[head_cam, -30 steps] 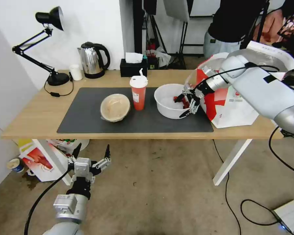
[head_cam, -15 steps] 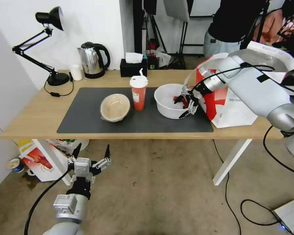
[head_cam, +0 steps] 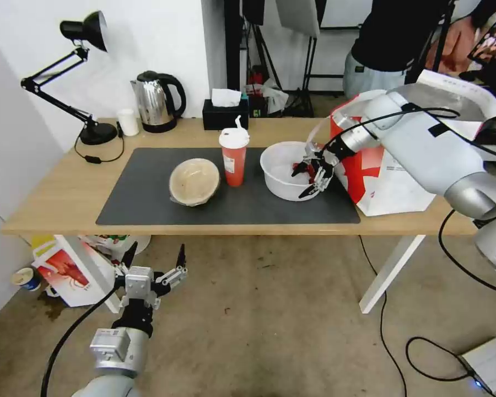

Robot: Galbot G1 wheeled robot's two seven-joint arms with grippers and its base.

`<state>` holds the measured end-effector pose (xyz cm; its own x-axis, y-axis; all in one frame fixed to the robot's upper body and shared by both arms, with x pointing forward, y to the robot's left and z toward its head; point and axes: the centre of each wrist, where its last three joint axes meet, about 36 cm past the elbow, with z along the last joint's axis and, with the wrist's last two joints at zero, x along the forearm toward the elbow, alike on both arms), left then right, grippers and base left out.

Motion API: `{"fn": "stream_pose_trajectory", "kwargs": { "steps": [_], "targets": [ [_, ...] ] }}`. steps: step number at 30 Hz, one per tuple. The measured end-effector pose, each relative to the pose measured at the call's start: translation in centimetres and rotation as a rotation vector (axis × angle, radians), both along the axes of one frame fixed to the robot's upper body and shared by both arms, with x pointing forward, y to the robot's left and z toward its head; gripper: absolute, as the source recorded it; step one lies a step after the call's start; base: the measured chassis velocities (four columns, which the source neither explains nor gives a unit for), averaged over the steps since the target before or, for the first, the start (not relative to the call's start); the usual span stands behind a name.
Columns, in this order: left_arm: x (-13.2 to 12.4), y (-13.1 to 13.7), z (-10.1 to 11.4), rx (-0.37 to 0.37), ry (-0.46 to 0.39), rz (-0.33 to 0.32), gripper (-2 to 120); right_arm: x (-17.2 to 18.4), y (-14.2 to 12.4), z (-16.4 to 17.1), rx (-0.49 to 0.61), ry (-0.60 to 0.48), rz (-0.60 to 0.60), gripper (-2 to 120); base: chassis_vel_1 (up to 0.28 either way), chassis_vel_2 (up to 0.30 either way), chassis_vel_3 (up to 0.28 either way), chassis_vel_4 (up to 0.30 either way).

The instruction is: Pick up the trash from the table and place it into the takeout bag.

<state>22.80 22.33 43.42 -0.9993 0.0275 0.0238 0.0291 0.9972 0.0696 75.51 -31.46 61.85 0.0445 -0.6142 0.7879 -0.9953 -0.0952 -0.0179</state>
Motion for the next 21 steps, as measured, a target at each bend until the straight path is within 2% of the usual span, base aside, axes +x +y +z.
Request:
{"fn": "stream_pose_trajectory", "kwargs": {
  "steps": [3,4,7,9,12,13,15,17,19,21],
  "targets": [
    [0.0,0.0,0.0,0.0,0.0,0.0,100,0.0,0.0,0.0,-0.001,0.0,0.001,56,0.0,0.0,0.0,0.0],
    [0.0,0.0,0.0,0.0,0.0,0.0,100,0.0,0.0,0.0,-0.001,0.0,0.001,56,0.0,0.0,0.0,0.0],
    [0.0,0.0,0.0,0.0,0.0,0.0,100,0.0,0.0,-0.1,-0.005,0.001,0.002,43,0.0,0.0,0.0,0.0],
    [0.0,0.0,0.0,0.0,0.0,0.0,100,0.0,0.0,-0.1,-0.005,0.001,0.002,41,0.0,0.0,0.0,0.0],
    [0.0,0.0,0.0,0.0,0.0,0.0,100,-0.1,0.0,-0.4,-0.01,0.007,0.001,25,0.0,0.0,0.0,0.0],
    [0.0,0.0,0.0,0.0,0.0,0.0,100,-0.1,0.0,-0.4,-0.01,0.007,0.001,25,0.0,0.0,0.0,0.0],
    [0.0,0.0,0.0,0.0,0.0,0.0,100,-0.1,0.1,-0.7,-0.016,0.012,0.002,15,0.0,0.0,0.0,0.0],
    [0.0,0.0,0.0,0.0,0.0,0.0,100,-0.1,0.1,-0.7,-0.017,0.013,0.002,12,0.0,0.0,0.0,0.0],
    [0.0,0.0,0.0,0.0,0.0,0.0,100,-0.1,0.2,-0.9,-0.021,0.016,0.004,2,0.0,0.0,0.0,0.0],
    [0.0,0.0,0.0,0.0,0.0,0.0,100,-0.1,0.3,-1.1,-0.025,0.019,0.006,0,0.0,0.0,0.0,0.0]
  ]
}}
